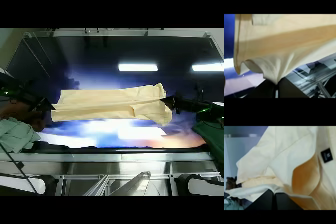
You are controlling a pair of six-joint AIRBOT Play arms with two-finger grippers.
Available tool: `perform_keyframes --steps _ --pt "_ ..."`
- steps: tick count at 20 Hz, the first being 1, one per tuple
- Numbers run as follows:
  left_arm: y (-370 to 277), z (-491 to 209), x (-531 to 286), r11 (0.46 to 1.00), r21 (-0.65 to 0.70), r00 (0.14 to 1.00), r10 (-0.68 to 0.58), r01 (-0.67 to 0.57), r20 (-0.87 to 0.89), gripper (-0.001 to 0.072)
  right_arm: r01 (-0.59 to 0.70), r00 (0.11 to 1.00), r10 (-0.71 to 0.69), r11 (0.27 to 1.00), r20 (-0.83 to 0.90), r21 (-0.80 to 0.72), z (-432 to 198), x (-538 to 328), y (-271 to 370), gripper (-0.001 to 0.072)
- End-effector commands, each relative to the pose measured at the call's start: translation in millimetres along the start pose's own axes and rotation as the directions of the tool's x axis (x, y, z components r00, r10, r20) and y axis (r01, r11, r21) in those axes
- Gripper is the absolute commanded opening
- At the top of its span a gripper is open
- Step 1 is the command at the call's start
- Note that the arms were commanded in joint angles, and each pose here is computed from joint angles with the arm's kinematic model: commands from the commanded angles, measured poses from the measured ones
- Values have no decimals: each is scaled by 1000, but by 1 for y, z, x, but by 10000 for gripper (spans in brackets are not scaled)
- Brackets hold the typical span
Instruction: Fold the shirts.
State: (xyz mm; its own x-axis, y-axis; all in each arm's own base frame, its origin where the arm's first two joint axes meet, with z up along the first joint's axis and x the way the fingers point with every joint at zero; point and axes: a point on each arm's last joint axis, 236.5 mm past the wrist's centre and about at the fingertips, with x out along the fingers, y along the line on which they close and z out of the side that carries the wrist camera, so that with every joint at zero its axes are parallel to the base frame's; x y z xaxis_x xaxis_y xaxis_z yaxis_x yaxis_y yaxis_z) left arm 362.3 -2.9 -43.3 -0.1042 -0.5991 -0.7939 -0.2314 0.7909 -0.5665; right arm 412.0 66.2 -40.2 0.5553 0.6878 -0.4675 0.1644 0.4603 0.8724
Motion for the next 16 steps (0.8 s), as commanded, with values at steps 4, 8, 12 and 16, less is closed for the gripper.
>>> perform_keyframes --steps 4,8,12,16 --pt "25 38 33 1000 -25 995 -14 11 -94 23 57 998 -56 996 17 -67 23 25 -22 19" --pt "23 39 60 1000 -9 987 -8 7 -159 24 79 997 -79 991 -4 -107 18 26 -27 19" --pt "13 50 52 1000 31 991 6 -2 -132 27 107 992 -117 982 -54 -158 4 30 -33 74" --pt "-7 51 18 998 63 991 15 -6 -136 716 56 991 -82 973 -108 -223 7 9 -9 361"
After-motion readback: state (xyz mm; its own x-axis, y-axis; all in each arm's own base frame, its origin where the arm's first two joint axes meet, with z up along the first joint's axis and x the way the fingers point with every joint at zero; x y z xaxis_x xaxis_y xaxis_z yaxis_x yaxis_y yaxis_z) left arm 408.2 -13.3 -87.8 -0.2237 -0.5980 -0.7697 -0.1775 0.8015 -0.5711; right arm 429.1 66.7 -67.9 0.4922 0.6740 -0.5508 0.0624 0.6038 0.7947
